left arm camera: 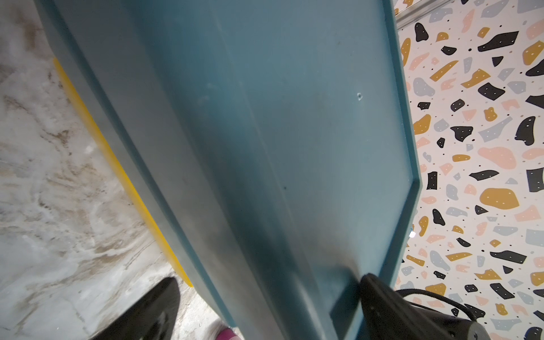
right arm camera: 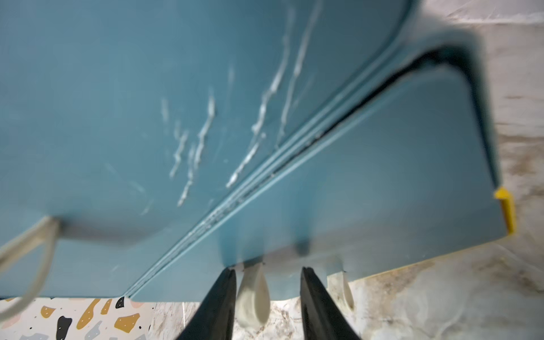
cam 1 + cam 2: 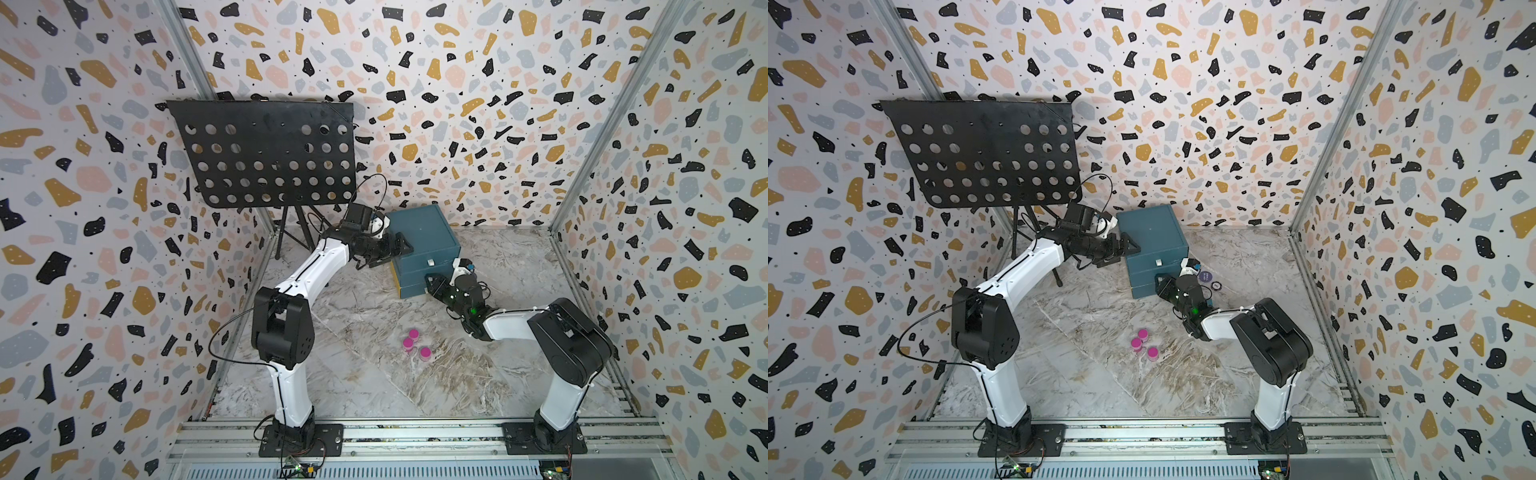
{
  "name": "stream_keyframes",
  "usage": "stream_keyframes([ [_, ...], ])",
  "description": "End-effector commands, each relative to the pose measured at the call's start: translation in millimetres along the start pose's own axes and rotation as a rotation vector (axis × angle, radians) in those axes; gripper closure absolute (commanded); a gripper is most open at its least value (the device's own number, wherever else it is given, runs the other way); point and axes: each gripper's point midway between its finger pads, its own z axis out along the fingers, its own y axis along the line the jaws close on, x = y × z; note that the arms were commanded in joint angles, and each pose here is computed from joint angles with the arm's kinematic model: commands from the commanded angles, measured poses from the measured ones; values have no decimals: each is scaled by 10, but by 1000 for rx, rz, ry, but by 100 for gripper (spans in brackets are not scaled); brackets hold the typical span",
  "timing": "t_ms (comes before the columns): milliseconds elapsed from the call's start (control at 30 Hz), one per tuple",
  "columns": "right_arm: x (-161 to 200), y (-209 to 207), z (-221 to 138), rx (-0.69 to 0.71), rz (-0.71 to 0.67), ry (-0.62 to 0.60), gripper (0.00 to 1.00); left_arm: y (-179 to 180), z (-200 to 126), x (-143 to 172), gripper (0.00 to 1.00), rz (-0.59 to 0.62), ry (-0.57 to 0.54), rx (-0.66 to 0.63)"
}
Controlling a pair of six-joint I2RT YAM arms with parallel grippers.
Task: Put the paint cans in the drawer according to color
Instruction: Close the drawer in the storage box, then open the drawer in the storage box.
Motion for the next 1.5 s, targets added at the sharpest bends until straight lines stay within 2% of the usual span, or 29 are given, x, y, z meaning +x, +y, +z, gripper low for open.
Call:
stream_keyframes([
  [0, -55, 31, -115, -31, 8, -31, 55, 12, 7, 20, 2, 1, 4, 8],
  [133, 72, -177, -235, -1, 21, -22, 54, 11, 11, 22, 2, -1, 5, 10],
  [333, 260, -385, -223, 49, 29, 32, 53, 18, 16, 24, 2, -3, 6, 10],
  [600, 355, -377, 18, 18, 63, 64, 51, 33, 27, 23, 2, -4, 7, 7],
  [867, 358, -387, 175, -11, 90, 40, 51, 31, 32, 27, 2, -3, 9, 7],
  [1067, 340, -385, 264, -22, 88, 27, 55, 35, 31, 31, 2, -3, 10, 5],
  [1133, 330, -368, 281, -27, 85, 24, 59, 37, 32, 33, 2, -4, 11, 5],
  [1267, 305, -348, 287, -21, 69, 27, 82, 41, 29, 27, 2, -4, 9, 3],
  [1400, 329, -394, 226, 28, 45, 53, 98, 36, 29, 31, 2, -4, 10, 4],
  [1467, 325, -392, 174, 38, 26, 63, 100, 34, 27, 31, 2, -2, 10, 4],
])
